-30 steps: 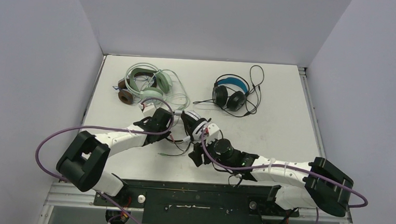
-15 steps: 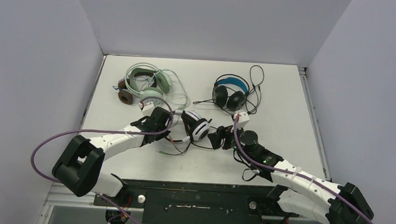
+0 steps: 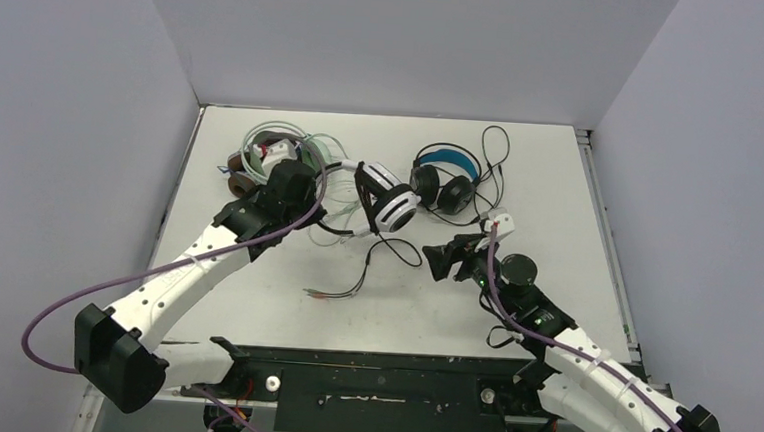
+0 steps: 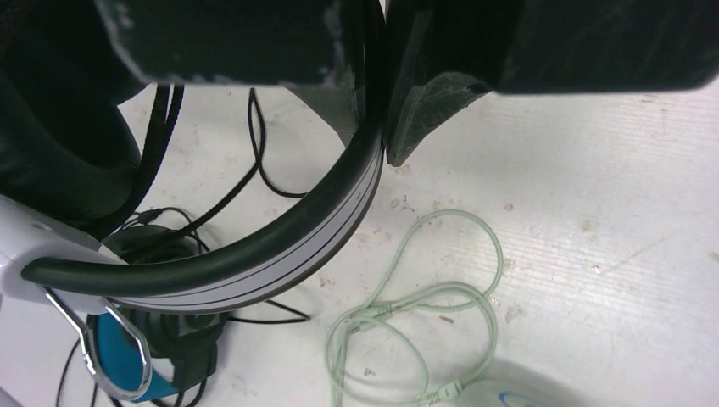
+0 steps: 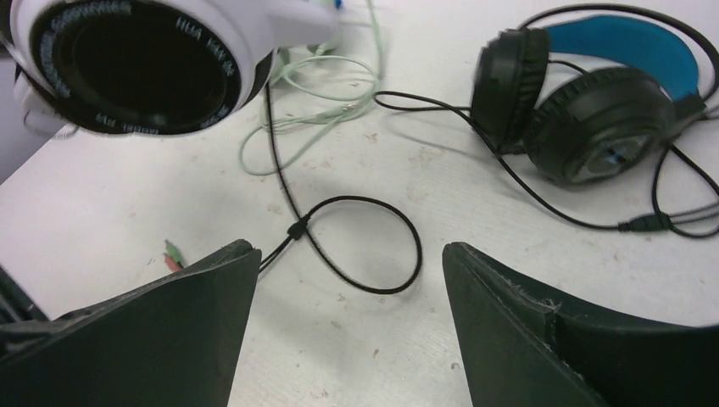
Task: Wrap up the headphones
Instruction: Wrap the headphones cable around the headphones.
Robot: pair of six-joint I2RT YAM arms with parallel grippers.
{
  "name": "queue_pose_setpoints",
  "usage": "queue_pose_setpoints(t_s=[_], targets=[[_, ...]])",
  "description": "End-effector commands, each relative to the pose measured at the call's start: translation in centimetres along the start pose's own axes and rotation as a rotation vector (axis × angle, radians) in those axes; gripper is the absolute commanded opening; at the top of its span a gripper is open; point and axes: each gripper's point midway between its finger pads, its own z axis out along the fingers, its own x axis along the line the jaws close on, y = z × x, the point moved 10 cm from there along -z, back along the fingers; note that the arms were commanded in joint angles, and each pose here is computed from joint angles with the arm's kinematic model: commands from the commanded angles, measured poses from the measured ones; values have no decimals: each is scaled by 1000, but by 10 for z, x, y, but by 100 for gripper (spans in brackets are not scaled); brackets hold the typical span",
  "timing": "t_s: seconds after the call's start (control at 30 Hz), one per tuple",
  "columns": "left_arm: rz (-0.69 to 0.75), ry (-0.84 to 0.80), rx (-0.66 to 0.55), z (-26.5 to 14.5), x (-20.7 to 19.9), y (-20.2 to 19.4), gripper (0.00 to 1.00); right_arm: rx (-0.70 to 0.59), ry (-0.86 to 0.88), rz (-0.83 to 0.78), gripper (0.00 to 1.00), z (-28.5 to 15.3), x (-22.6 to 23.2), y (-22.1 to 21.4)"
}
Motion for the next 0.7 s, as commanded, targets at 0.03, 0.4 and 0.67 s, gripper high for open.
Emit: queue_pose_setpoints(t_s=[0.03, 0.4, 0.67], targets=[[-5, -150, -123, -59, -30, 56, 0, -158, 274, -170, 81, -4, 15, 12], [19, -256, -158, -110, -46, 89, 0, -244, 323, -276, 99, 35, 18, 20], [16, -307, -176, -129, -51, 100, 0, -277, 366, -325, 100, 81, 15, 33]])
